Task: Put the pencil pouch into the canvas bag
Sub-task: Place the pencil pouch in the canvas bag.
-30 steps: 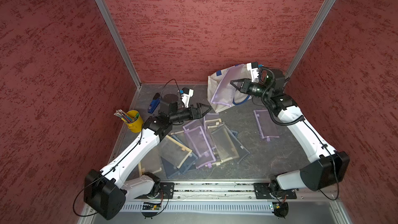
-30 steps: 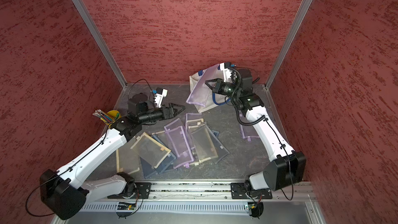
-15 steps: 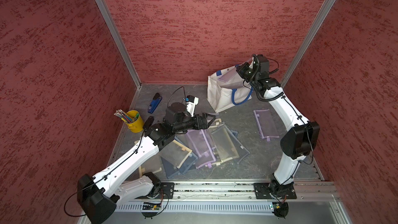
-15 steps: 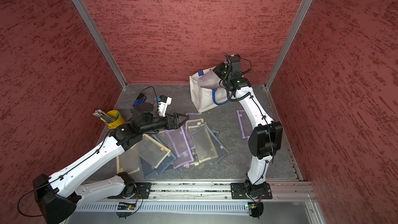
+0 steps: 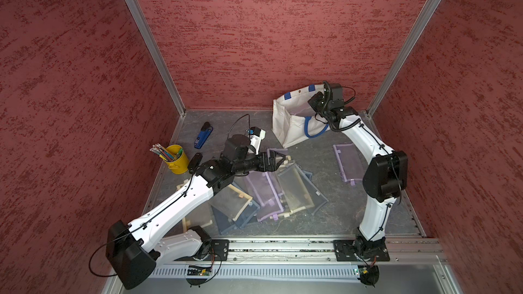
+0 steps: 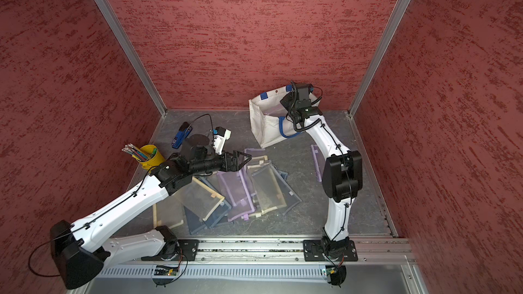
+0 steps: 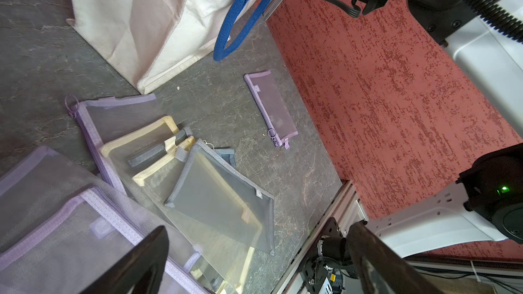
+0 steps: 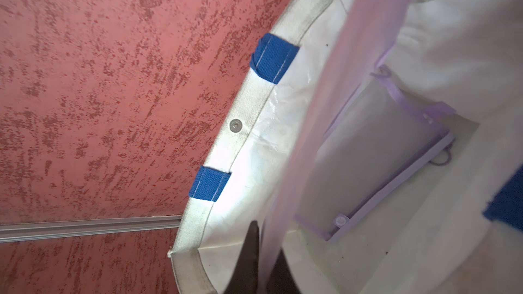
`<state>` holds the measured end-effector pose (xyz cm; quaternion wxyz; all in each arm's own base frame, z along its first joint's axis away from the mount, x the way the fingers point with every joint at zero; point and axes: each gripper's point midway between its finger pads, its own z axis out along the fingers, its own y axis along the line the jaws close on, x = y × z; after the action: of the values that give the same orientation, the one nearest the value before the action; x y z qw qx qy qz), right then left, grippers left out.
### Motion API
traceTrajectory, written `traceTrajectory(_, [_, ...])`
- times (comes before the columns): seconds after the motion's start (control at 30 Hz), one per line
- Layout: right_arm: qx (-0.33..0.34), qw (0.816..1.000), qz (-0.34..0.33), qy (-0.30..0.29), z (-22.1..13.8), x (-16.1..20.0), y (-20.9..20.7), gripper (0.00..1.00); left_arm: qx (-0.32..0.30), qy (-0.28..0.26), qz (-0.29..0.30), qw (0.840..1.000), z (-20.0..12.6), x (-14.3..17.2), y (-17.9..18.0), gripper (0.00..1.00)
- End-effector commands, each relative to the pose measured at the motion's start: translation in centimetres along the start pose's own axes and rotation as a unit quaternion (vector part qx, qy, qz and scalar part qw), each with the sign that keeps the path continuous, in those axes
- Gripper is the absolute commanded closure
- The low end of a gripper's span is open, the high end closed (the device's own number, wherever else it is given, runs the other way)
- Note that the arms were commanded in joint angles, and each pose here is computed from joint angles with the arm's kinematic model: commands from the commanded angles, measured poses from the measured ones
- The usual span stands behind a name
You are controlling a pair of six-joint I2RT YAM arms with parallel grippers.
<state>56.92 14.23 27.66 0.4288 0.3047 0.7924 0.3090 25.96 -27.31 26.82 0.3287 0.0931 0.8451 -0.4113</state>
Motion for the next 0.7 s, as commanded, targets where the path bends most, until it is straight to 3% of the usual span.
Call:
traceTrajectory(0.0, [0.001,1.0,-0.008,-0.002,-0.4,-0.1,0.2,0.66,-0.015,0.0,-0.011,1.0,0.2,-0.2,0.4,0.0])
traceTrajectory(0.17, [-0.01,0.998,-0.061,-0.001,-3.0,-0.7,1.7,0.38,-0.047,0.008,-0.06,0.997,1.0,0.5,2.0,0.0])
traceTrajectory(0.33, [-0.03,0.988,-0.149,0.005,-7.5,-0.9,3.9,0.3,-0.048,0.022,-0.096,0.994,2.4,1.5,2.1,0.02])
traceTrajectory(0.47, [-0.033,0.973,-0.225,0.042,-12.3,1.4,3.5,0.27,-0.048,0.042,-0.118,0.991,4.0,2.8,1.6,0.06])
traceTrajectory(0.67, [-0.025,0.961,-0.241,0.134,-19.1,8.6,-4.0,0.25,-0.058,0.072,-0.154,0.984,6.9,5.9,2.0,0.14])
